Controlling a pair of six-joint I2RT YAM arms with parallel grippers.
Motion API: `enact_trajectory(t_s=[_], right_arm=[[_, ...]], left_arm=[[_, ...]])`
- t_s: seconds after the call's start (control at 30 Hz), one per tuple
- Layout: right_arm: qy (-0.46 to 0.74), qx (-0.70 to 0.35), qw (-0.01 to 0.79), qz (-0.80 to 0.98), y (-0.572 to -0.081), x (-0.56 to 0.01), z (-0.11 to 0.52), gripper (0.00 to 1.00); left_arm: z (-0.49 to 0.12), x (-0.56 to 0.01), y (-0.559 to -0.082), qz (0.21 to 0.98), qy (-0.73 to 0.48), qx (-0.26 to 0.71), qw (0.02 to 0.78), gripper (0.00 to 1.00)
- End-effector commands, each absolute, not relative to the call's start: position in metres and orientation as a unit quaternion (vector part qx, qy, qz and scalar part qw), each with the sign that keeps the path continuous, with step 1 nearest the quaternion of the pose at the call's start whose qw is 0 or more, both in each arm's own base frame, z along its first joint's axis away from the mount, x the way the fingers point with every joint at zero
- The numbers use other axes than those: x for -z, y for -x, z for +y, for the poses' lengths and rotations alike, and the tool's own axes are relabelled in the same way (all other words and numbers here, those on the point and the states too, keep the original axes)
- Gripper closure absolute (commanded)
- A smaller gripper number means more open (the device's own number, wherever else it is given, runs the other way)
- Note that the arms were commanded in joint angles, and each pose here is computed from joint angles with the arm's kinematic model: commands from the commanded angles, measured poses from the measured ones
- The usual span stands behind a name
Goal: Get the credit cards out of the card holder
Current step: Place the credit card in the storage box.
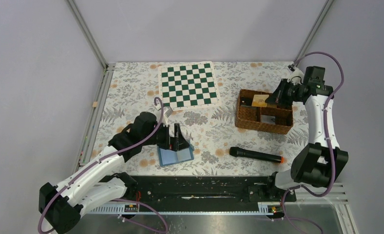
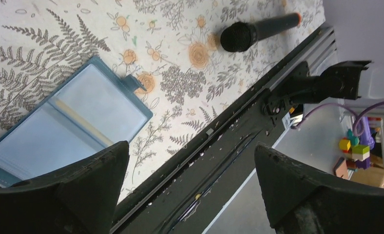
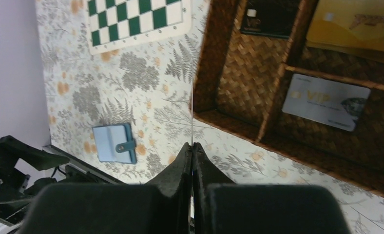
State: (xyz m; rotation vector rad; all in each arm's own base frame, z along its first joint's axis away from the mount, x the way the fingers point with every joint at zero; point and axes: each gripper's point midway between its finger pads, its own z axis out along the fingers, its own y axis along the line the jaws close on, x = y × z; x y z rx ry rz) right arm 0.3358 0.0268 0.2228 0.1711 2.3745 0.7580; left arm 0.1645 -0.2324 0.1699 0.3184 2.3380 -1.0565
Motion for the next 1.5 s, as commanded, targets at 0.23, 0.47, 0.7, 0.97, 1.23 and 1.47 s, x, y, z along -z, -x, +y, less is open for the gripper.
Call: enact_trajectory(t_s=[0.23, 0.47, 0.7, 0.97, 1.23, 1.47], right_arm=[[-0.082, -0.253, 0.269, 0.926, -0.353, -0.205, -0.031, 1.0], [-0.08, -0.209, 0.231, 0.947, -0.381, -0.194, -0.063, 1.0], [-0.059, -0.226, 0.191, 0.954, -0.397, -0.18, -0.07, 1.0], [-0.051, -0.26, 0.177, 0.948, -0.415, -0.166, -0.069, 1.0], [-0.048, -0.282, 0.164, 0.944, -0.434, -0.153, -0.071, 1.0], [-0.036, -0.3, 0.159, 0.94, -0.434, -0.153, -0.067, 1.0]], left_arm=[[-0.24, -0.184, -0.173, 0.865, -0.191, 0.374, 0.274, 0.01], [-0.241, -0.179, -0.198, 0.879, -0.208, 0.324, 0.28, 0.01], [-0.241, -0.173, -0.206, 0.883, -0.201, 0.319, 0.279, 0.01], [-0.232, -0.172, -0.223, 0.885, -0.165, 0.334, 0.28, 0.01], [-0.224, -0.169, -0.233, 0.887, -0.144, 0.337, 0.282, 0.01], [-0.22, -0.167, -0.236, 0.89, -0.136, 0.33, 0.284, 0.01]])
